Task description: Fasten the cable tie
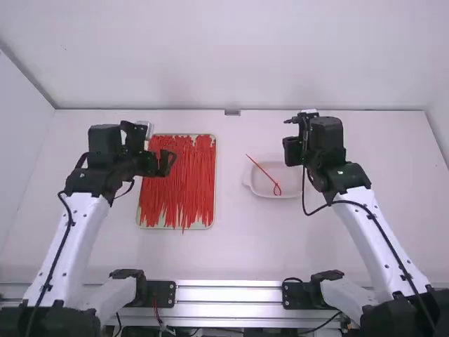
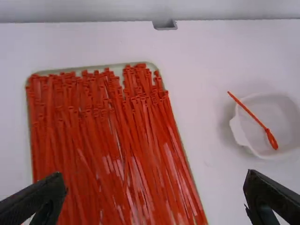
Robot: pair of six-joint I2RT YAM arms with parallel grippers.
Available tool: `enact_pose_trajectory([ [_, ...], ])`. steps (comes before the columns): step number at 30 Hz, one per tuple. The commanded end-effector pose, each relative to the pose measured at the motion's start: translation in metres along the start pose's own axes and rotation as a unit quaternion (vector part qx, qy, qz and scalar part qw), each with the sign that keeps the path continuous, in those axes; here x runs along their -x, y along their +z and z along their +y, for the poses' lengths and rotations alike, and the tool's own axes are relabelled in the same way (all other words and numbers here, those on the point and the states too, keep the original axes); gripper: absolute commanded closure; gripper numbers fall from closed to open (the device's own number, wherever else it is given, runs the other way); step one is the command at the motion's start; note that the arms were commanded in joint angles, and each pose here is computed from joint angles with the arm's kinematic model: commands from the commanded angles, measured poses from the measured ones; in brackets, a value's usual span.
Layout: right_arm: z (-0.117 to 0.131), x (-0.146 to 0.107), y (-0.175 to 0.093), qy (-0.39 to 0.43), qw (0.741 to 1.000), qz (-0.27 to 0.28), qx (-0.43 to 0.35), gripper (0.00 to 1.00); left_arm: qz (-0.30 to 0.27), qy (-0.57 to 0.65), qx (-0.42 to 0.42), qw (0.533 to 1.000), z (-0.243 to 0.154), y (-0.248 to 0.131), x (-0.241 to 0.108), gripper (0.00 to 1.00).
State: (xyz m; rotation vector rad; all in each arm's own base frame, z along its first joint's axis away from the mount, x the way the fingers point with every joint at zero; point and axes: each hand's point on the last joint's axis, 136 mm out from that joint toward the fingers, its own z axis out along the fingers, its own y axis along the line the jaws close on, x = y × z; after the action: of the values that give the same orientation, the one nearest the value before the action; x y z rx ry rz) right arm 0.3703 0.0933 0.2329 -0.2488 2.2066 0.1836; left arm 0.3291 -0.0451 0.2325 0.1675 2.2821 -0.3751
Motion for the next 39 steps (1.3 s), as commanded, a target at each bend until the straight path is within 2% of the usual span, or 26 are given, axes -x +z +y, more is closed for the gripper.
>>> enact_pose_trajectory([
  [1,0.001,0.017,-0.009,-0.003,1.0,-0.022,0.001,0.53,-0.012,0.018,0.015,1.0,-0.001,-0.011,0.001,0.01],
  [12,0.001,0.015,-0.009,-0.002,1.0,-0.019,0.001,0.51,-0.007,0.003,0.011,1.0,-0.004,-0.016,-0.003,0.01],
  [15,0.002,0.015,-0.009,-0.003,1.0,-0.019,0.002,0.5,-0.008,0.004,-0.023,1.0,-0.016,-0.016,-0.003,0.01],
  [17,0.001,0.016,-0.009,-0.002,1.0,-0.019,0.001,0.44,-0.011,0.006,-0.03,0.999,-0.018,-0.016,-0.002,0.01],
  [19,-0.006,0.016,-0.011,-0.005,1.0,-0.026,-0.011,0.44,-0.016,0.006,-0.025,1.0,-0.019,-0.016,-0.002,0.02],
  [34,-0.079,0.014,-0.052,0.038,0.985,-0.129,-0.104,0.64,-0.112,0.029,0.068,0.991,0.002,-0.033,-0.006,0.23],
  [39,-0.079,0.012,-0.069,0.034,0.976,-0.182,-0.112,0.75,-0.168,0.034,0.123,0.977,0.018,-0.045,-0.009,0.34],
])
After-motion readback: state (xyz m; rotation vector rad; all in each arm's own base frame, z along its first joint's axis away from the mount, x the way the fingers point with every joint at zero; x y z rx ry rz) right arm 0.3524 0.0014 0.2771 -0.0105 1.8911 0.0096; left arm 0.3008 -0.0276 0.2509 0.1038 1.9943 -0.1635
